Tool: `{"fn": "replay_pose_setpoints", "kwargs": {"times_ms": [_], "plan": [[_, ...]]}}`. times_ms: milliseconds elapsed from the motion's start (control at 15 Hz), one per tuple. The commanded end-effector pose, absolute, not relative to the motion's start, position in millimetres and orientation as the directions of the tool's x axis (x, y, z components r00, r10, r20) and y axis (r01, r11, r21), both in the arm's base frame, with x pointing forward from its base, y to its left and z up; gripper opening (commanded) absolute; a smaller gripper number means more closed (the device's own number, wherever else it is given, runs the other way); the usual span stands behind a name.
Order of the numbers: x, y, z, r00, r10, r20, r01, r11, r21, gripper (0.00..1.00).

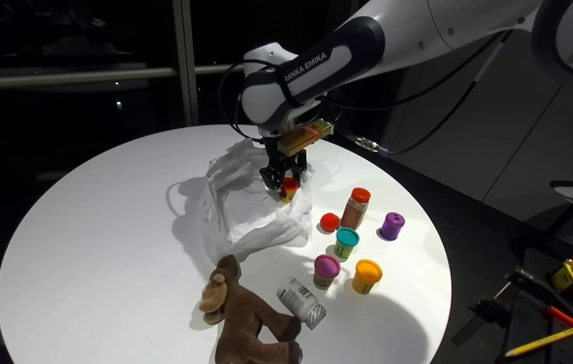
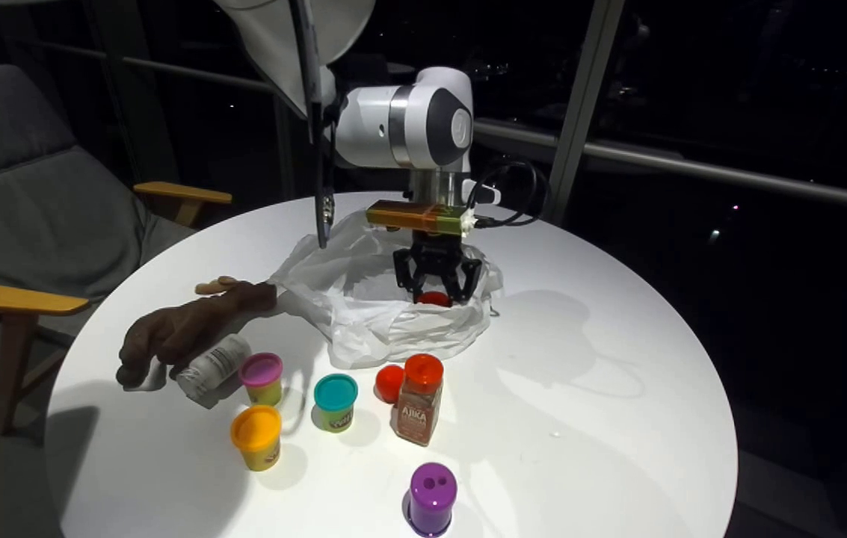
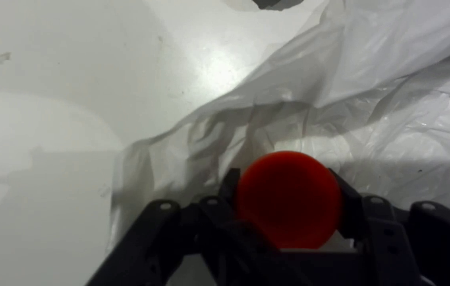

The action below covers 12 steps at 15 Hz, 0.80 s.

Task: Pick up all the objects surrounding the plastic and arrange them on the plastic

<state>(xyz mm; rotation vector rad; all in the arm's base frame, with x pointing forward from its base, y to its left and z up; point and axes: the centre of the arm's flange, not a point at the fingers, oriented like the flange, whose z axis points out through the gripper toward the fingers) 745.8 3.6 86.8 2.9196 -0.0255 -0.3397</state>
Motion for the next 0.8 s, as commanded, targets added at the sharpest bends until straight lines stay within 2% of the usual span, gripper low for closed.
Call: {"fn": "replay_pose_setpoints", "kwargs": {"times_ms": [0, 133, 200, 467, 733], "plan": [[729, 8, 127, 0.970, -0.026, -0.241, 0.014, -0.987, 0.163, 0.84], [728, 12, 154, 0.967, -0.049, -0.251, -0.014, -0.990, 0.137, 0.98], [726, 13, 172, 0.969, -0.060, -0.238, -0.029, -0.991, 0.129, 1.00], [709, 16, 241, 0.979, -0.101, -0.178, -0.085, -0.992, 0.098, 1.00], [661, 10, 265, 0.981, -0.090, -0.174, -0.074, -0.993, 0.095, 1.00]]}}
